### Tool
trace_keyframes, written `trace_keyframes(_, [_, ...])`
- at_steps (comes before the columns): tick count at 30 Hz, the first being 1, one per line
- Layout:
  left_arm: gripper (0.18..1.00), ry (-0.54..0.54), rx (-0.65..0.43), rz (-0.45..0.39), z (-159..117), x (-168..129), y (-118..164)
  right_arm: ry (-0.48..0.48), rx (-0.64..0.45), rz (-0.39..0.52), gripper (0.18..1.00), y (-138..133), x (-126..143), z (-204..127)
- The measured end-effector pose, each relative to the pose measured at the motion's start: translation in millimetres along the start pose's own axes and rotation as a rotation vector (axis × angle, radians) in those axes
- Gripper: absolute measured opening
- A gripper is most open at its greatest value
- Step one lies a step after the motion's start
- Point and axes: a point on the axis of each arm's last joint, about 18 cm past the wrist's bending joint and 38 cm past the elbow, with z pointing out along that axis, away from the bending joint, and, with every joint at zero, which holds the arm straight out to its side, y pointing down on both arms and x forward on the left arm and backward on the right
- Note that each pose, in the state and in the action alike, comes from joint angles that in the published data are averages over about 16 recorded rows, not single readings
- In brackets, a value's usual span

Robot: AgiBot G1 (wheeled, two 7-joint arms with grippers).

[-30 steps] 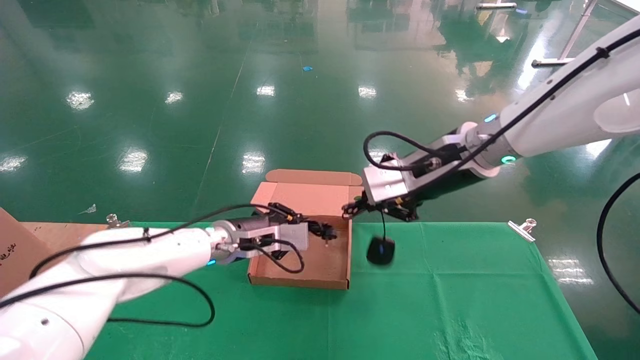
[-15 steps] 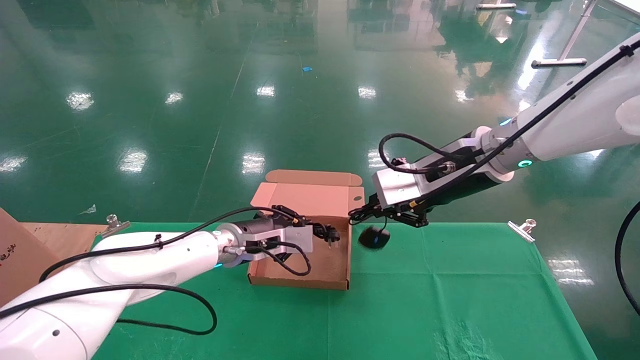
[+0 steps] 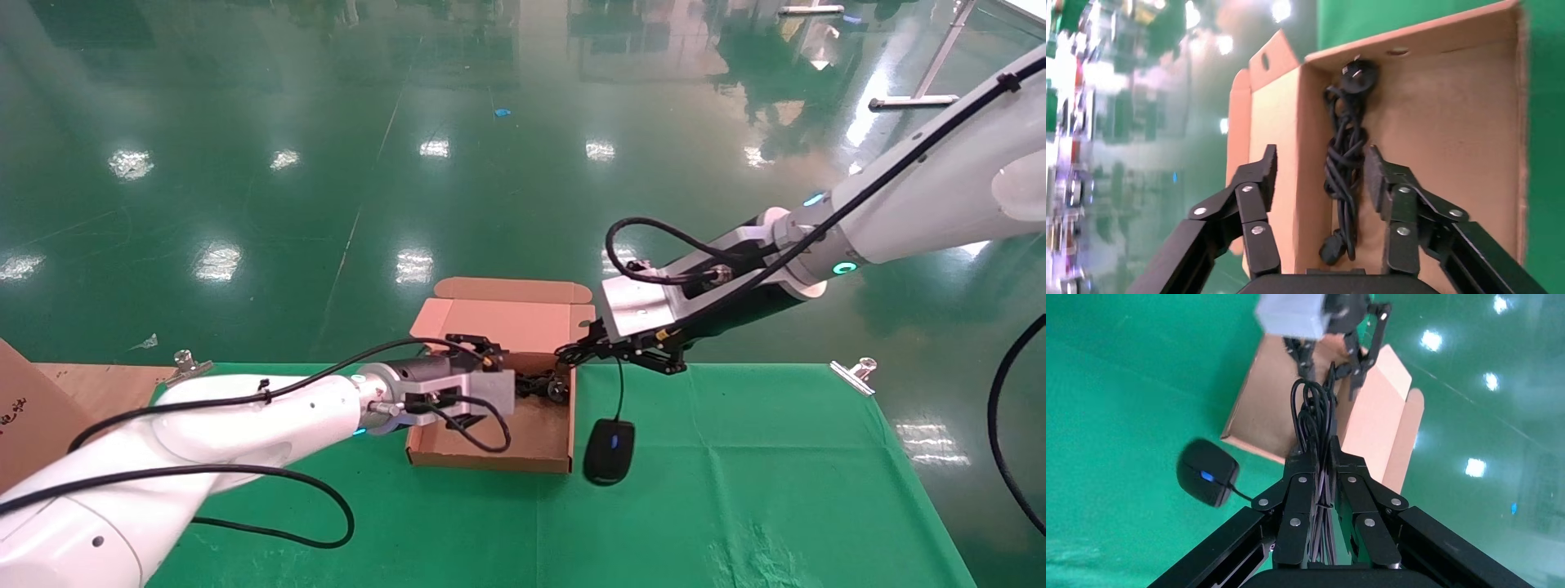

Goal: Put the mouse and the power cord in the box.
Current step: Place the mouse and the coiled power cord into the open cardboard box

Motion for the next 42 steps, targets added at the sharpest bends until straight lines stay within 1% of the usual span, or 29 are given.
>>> trace_keyframes(4, [0.562, -0.014, 0.002, -0.018, -7.9, -15.6, 5.7, 0.034, -0.001, -0.023, 0.21, -7.0, 10.3, 4.3])
trace_keyframes(6, [0.594, -0.019, 0.005, -0.029, -14.3, -24.1, 10.7, 0.058, -0.006, -0.039, 0.21, -10.8, 16.6, 7.8])
trace_keyframes(9, [0.667, -0.028, 0.014, -0.06, -26.8, -36.7, 21.1, 0.099, -0.012, -0.065, 0.21, -17.8, 26.4, 15.0])
trace_keyframes(15, [0.793, -0.032, 0.064, -0.122, -60.8, -52.6, 45.9, 0.176, -0.017, -0.118, 0.21, -36.1, 40.6, 36.2])
trace_keyframes(18, [0.834, -0.038, 0.091, -0.149, -80.5, -57.0, 60.1, 0.199, -0.014, -0.14, 0.21, -47.0, 41.6, 50.0])
trace_keyframes(22, [0.904, -0.056, 0.123, -0.184, -106.4, -60.8, 78.3, 0.207, -0.001, -0.158, 0.21, -61.6, 35.3, 70.9])
trace_keyframes(26, [0.943, -0.077, 0.139, -0.212, -128.7, -62.1, 95.1, 0.198, 0.013, -0.162, 0.21, -73.6, 23.3, 91.7])
trace_keyframes(30, [0.973, -0.096, 0.146, -0.234, -145.1, -61.5, 108.3, 0.179, 0.02, -0.154, 0.21, -79.8, 7.7, 110.9])
trace_keyframes(35, [0.994, -0.109, 0.149, -0.25, -156.9, -59.3, 118.3, 0.154, 0.007, -0.138, 0.21, -77.4, -11.0, 129.5])
trace_keyframes(42, [1.0, -0.118, 0.153, -0.258, -162.8, -57.5, 123.1, 0.126, -0.041, -0.133, 0.21, -63.3, -30.2, 145.0])
